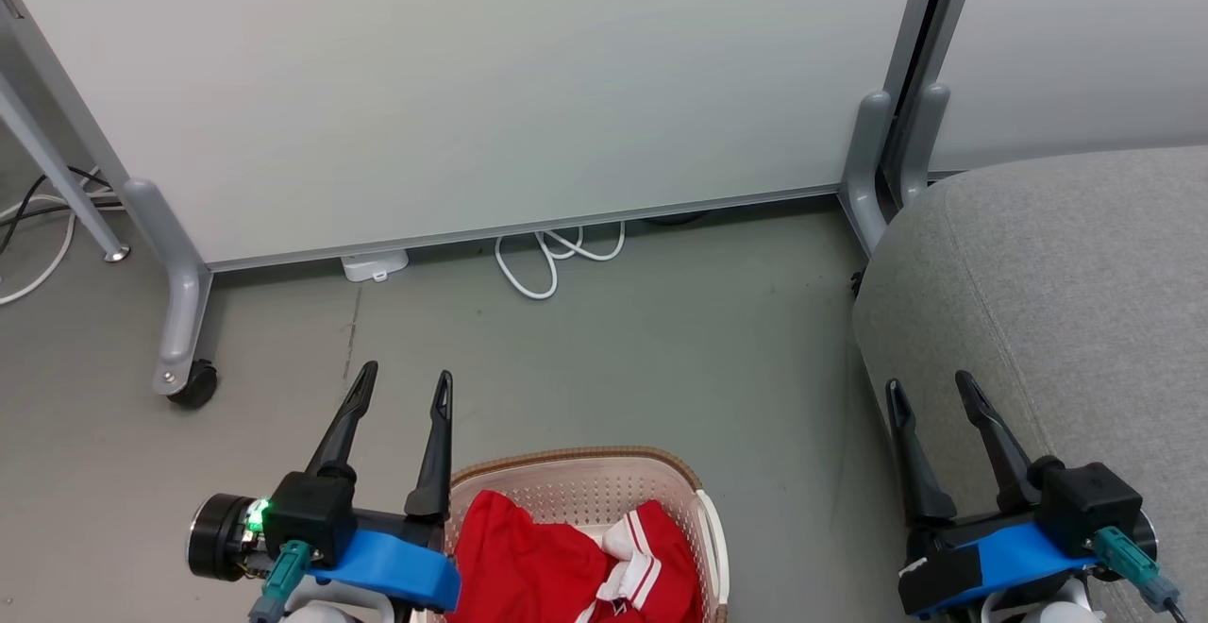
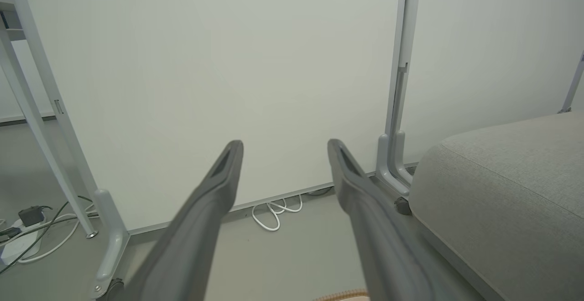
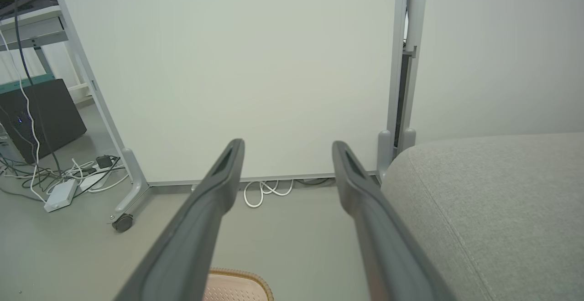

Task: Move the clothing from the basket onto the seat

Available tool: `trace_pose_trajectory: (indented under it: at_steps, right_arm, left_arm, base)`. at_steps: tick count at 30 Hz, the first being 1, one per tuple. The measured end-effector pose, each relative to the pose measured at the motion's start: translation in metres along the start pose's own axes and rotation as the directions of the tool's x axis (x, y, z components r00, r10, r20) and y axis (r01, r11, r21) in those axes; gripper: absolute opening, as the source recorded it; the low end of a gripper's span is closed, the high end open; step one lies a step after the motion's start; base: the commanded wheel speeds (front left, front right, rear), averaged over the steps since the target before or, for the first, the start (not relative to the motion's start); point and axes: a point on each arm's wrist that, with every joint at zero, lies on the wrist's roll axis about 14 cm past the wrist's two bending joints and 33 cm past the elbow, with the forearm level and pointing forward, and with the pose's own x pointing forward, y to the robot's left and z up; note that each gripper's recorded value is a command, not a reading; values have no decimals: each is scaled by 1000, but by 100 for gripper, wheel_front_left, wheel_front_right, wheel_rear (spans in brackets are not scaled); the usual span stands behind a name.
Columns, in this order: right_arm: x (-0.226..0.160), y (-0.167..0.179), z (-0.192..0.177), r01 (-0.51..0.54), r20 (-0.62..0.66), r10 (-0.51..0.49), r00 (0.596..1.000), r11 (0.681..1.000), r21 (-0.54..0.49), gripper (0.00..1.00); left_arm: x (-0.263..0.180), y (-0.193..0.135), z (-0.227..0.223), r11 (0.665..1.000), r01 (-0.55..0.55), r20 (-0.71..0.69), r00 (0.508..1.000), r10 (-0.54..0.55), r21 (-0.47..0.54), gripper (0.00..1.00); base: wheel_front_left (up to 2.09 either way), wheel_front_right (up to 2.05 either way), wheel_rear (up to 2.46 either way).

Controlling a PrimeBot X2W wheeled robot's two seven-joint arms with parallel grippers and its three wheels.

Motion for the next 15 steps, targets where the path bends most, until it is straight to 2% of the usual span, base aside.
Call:
trace_pose_trajectory:
  at_steps: [15]
  right_arm:
    - [0,0,-1,0,-4,0,1000,1000,6,100]
  left_arm:
    - [0,-2,-7,1000,8,-21,1000,-8,-19,100]
  base:
    - [0,0,0]
